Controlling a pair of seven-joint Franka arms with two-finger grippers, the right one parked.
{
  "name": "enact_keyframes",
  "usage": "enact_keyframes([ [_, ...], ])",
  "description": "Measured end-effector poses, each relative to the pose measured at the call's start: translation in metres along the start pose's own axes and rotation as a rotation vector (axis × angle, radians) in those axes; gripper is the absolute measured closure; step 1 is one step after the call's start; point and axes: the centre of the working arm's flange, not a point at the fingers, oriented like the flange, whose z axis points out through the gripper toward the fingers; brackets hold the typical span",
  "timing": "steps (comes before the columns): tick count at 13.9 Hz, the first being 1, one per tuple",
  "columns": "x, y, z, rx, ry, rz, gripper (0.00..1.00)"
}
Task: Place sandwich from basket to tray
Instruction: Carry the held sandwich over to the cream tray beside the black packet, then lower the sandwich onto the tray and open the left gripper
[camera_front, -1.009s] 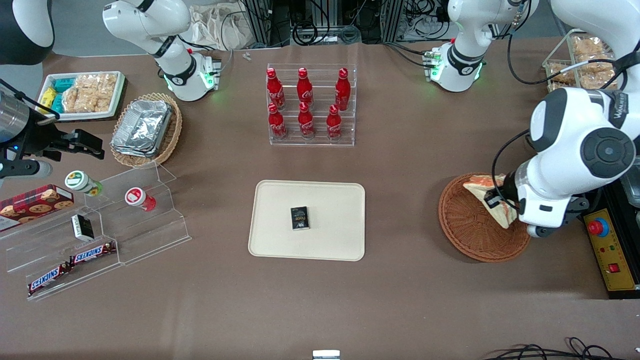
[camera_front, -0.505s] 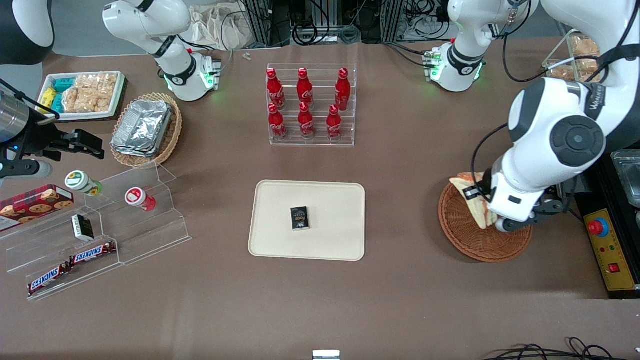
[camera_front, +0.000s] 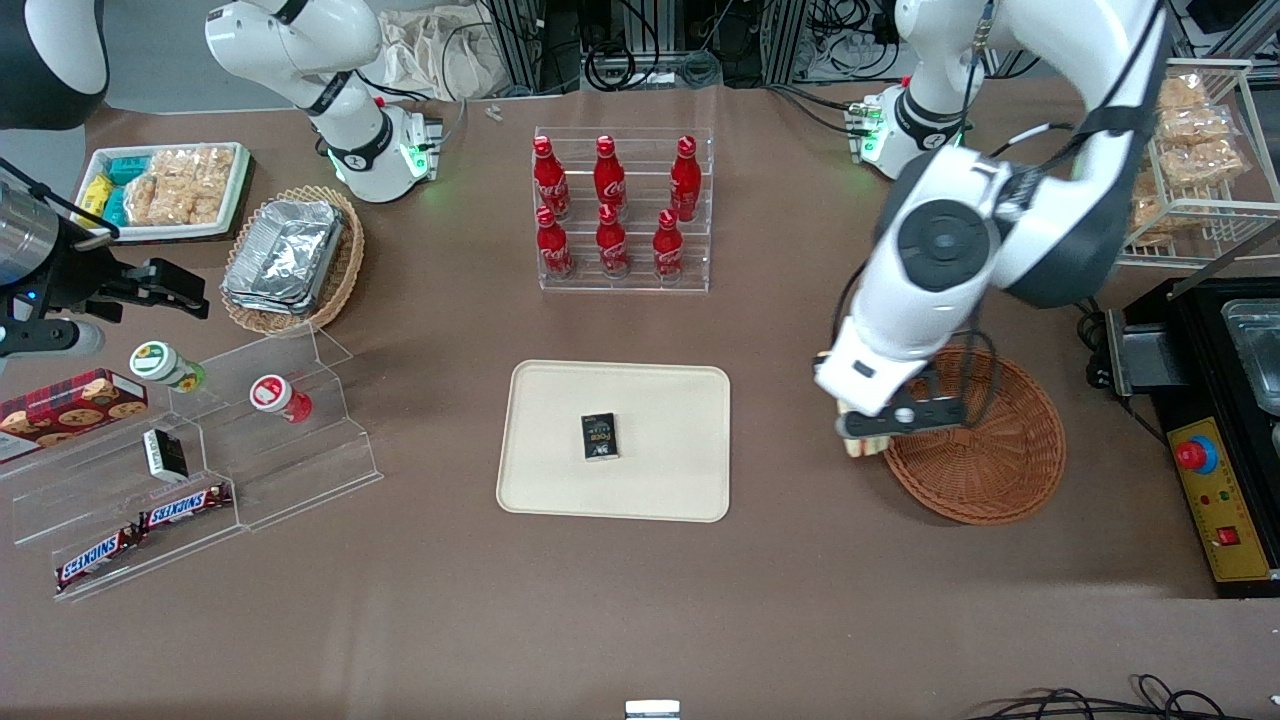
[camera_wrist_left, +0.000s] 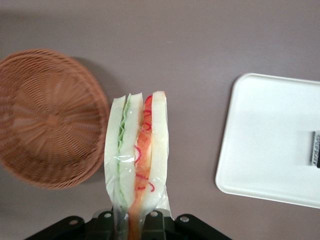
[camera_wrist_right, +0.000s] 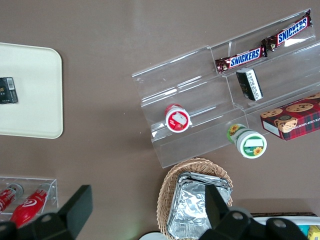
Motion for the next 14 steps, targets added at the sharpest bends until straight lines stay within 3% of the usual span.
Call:
enact_keyframes([
  [6,0.010,0.083,0.054,-0.094,0.026,0.095,0.83],
  [9,-0.004,0.119,0.096,-0.082,0.014,0.188,0.83],
  [11,-0.013,0.143,0.127,-0.082,0.025,0.237,0.83],
  [14,-0.019,0.156,0.178,-0.087,-0.006,0.259,0.83],
])
